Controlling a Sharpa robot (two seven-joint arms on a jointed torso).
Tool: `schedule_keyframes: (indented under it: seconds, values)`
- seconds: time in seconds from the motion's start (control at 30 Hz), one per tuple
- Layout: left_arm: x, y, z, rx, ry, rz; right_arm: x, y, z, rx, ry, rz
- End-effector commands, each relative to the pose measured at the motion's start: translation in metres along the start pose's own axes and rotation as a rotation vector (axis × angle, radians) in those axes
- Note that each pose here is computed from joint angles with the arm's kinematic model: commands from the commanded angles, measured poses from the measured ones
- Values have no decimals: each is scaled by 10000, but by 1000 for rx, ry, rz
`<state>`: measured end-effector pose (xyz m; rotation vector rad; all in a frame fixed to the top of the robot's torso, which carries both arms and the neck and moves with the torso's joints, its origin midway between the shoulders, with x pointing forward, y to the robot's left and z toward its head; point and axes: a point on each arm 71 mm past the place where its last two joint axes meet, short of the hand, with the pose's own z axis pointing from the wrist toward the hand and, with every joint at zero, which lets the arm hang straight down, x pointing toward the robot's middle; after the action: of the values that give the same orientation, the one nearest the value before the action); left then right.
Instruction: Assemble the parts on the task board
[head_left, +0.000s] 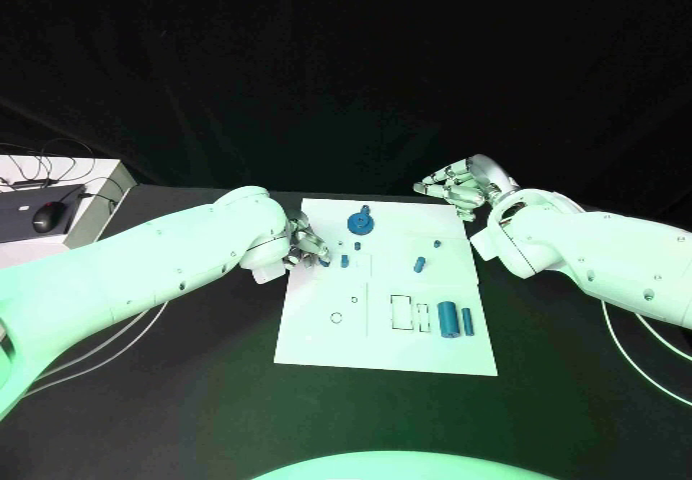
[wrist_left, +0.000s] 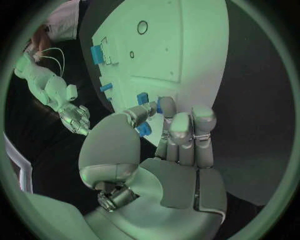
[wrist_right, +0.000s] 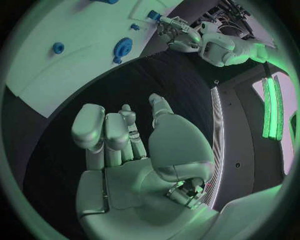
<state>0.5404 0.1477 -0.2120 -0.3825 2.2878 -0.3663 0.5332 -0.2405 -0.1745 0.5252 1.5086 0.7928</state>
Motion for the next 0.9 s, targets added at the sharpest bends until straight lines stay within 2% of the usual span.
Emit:
schedule_keyframes:
  seconds: [0.03, 0.37, 0.9]
  values:
    - [40, -1, 12, 2, 6, 13, 10, 12, -2, -13, 10, -4]
    - [50, -3, 11, 1, 9, 36, 5, 8, -5, -12, 10, -4]
    - [76, 25, 6, -22, 52, 112, 4, 7, -7, -11, 11, -4]
